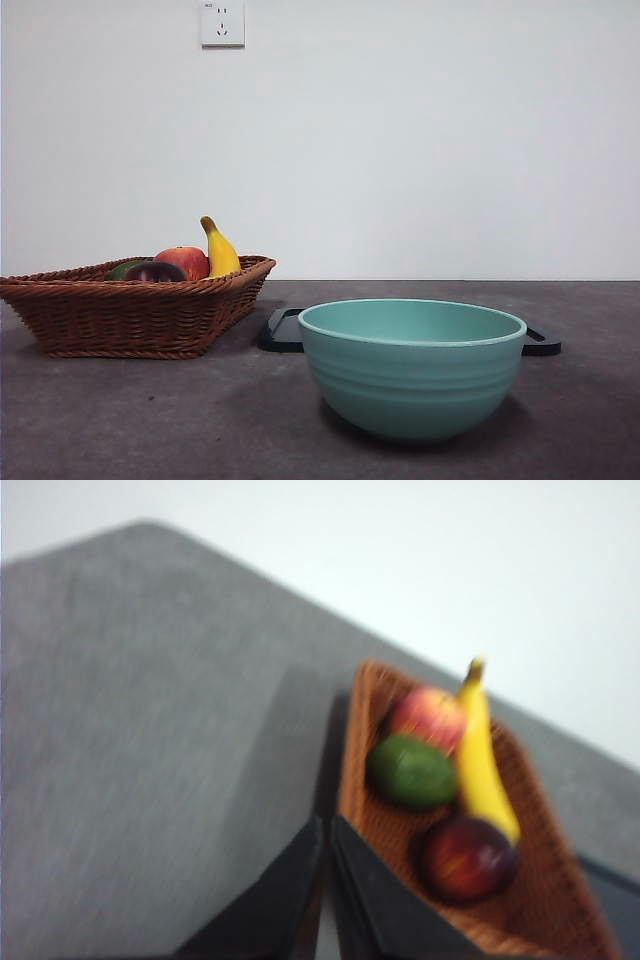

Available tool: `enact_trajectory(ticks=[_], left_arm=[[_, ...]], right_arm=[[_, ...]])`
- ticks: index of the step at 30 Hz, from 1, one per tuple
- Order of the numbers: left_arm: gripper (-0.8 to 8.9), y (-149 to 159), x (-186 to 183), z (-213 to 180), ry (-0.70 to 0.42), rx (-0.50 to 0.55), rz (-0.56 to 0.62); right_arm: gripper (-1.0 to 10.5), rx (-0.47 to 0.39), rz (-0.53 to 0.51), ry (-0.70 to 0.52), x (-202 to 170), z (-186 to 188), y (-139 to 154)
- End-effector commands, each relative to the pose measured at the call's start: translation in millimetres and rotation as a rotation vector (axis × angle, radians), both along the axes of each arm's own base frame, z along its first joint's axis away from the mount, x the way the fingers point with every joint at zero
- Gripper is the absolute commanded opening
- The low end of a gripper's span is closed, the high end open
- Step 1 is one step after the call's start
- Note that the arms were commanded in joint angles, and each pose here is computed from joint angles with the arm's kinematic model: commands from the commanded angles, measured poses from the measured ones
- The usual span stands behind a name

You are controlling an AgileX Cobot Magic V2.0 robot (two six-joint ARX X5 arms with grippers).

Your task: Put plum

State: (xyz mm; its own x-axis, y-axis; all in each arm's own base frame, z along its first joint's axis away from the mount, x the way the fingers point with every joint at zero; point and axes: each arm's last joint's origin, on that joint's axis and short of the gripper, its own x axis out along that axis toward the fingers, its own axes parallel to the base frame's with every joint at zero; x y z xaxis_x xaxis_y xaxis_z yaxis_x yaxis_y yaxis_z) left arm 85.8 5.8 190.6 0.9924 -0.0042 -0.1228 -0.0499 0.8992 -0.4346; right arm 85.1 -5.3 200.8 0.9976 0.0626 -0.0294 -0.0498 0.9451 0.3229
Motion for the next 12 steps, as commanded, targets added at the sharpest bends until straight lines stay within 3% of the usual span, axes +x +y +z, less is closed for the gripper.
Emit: enact_trajectory(ticks=[1, 6, 12], left_arm=[[0.14, 0, -4, 23, -0.035, -0.011, 0.000], [0.15, -3, -4, 63, -0.039, 0.019, -0.079], [0.14, -6, 9, 107, 0.062, 0.081, -0.266]], right_arm=[[0.1, 0.013, 0.001, -0.028, -5, 23, 1], [0.1, -0.013, 0.029, -0.017, -10, 66, 2], [0.1, -0.075, 0.163, 0.082, -4, 119, 5]])
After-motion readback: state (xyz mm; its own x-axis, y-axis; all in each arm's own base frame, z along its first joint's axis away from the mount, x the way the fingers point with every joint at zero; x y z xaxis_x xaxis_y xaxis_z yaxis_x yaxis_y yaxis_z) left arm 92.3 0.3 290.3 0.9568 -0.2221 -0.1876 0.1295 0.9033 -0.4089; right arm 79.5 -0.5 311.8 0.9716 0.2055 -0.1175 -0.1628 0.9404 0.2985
